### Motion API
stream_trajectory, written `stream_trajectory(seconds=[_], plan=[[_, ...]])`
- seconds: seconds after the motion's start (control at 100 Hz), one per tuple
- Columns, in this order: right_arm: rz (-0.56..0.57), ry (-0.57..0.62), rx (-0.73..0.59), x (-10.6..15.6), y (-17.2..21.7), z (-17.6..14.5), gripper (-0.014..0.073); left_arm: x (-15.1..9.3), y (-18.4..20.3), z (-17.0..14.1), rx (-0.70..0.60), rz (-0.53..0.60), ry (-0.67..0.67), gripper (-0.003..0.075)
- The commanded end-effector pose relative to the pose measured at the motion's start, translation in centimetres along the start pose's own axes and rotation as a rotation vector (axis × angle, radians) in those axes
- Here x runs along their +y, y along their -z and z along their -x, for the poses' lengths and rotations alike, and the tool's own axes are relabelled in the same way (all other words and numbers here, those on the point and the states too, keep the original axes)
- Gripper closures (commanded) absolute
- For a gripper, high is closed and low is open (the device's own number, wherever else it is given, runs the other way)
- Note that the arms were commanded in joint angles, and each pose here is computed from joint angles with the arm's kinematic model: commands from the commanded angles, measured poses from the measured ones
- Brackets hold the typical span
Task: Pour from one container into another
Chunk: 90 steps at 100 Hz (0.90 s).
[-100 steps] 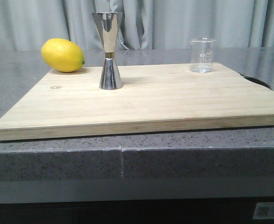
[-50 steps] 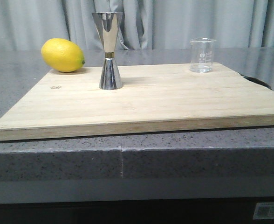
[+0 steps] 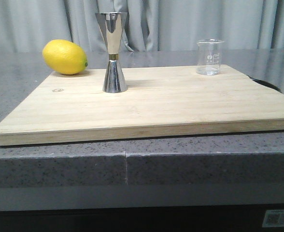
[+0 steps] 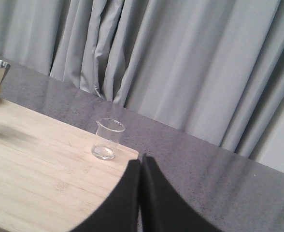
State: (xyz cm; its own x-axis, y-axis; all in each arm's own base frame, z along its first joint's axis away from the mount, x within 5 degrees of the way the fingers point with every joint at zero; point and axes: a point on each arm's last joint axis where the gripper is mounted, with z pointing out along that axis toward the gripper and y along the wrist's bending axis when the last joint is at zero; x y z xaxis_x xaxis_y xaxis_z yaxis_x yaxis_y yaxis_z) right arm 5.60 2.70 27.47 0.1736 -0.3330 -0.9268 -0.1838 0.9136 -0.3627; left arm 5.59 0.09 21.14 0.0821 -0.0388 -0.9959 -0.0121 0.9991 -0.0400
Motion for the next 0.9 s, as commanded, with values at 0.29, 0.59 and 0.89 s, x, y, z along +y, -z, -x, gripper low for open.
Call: stream_trajectory(seconds=[0.29,0.59,0.89], plan=[[-0.02,-0.015,-0.026,-0.43,0.03,0.86,0.0639,-0.1,0.13,-0.08,-0.074,-0.016,0.011,0.0739],[0.001,-0.017,-0.033,-0.3,0.05,0.91,0.0638,-0.1,0.13,-0.08,-0.074,-0.016,0.011,0.0739],[-0.042,-0.025,-0.03,-0.69,0.06,0.87,0.0639,-0.1,0.13,-0.08,-0.074,-0.016,0.011,0.0739]])
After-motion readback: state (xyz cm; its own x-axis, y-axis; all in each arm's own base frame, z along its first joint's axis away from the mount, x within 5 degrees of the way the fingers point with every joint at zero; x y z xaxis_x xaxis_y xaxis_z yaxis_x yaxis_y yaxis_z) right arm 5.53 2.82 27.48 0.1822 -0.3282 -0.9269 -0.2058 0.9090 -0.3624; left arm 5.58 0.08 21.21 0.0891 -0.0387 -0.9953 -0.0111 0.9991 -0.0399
